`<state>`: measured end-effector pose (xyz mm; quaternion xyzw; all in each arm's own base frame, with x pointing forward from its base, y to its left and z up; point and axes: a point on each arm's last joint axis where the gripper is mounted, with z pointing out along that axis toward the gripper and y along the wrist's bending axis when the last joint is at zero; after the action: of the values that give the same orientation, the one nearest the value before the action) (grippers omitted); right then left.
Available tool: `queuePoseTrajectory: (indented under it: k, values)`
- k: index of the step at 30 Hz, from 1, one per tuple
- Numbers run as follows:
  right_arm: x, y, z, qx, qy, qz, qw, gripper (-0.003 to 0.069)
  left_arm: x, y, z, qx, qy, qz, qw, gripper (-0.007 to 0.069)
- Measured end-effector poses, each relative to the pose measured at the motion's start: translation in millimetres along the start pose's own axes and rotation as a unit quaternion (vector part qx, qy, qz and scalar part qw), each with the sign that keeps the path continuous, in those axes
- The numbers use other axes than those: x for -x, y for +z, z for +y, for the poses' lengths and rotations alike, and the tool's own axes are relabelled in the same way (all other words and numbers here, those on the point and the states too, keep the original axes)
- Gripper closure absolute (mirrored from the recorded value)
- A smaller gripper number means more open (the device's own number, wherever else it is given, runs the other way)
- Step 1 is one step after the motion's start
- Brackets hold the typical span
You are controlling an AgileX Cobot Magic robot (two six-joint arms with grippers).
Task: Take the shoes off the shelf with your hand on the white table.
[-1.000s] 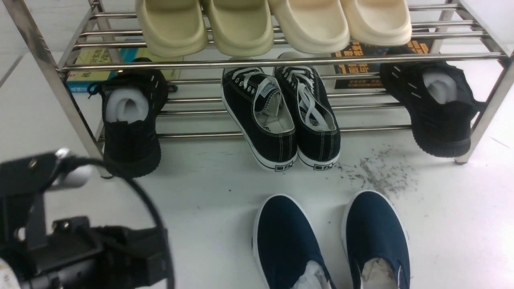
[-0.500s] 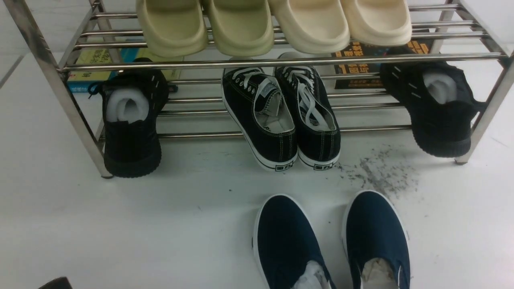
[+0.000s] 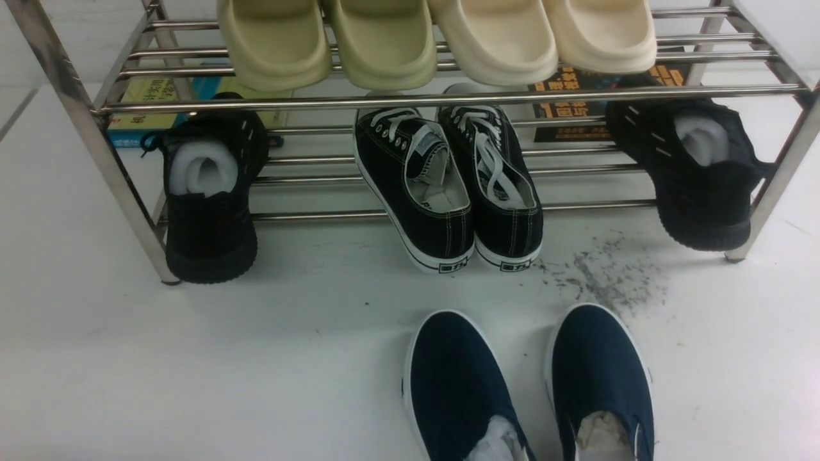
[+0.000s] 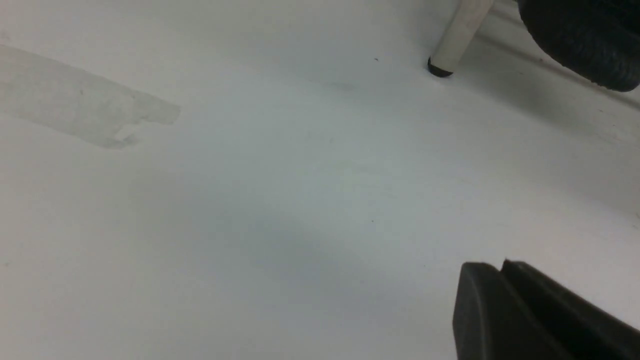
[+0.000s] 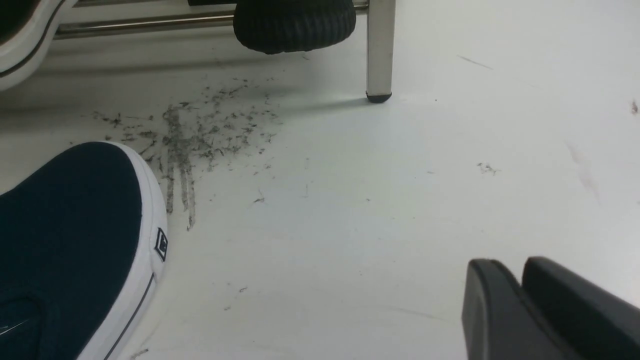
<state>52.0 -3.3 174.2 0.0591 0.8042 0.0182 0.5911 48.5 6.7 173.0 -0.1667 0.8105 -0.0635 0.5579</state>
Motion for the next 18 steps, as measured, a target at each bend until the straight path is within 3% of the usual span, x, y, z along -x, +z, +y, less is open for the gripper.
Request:
queuePoseTrajectory:
  k: [18]
  values:
    - [0.0,0.0,0.0,0.0,0.0,0.0,1.0,0.0529,0.3,1.4,0.3,-0.002,0.004,-0.014,1.0,0.0552]
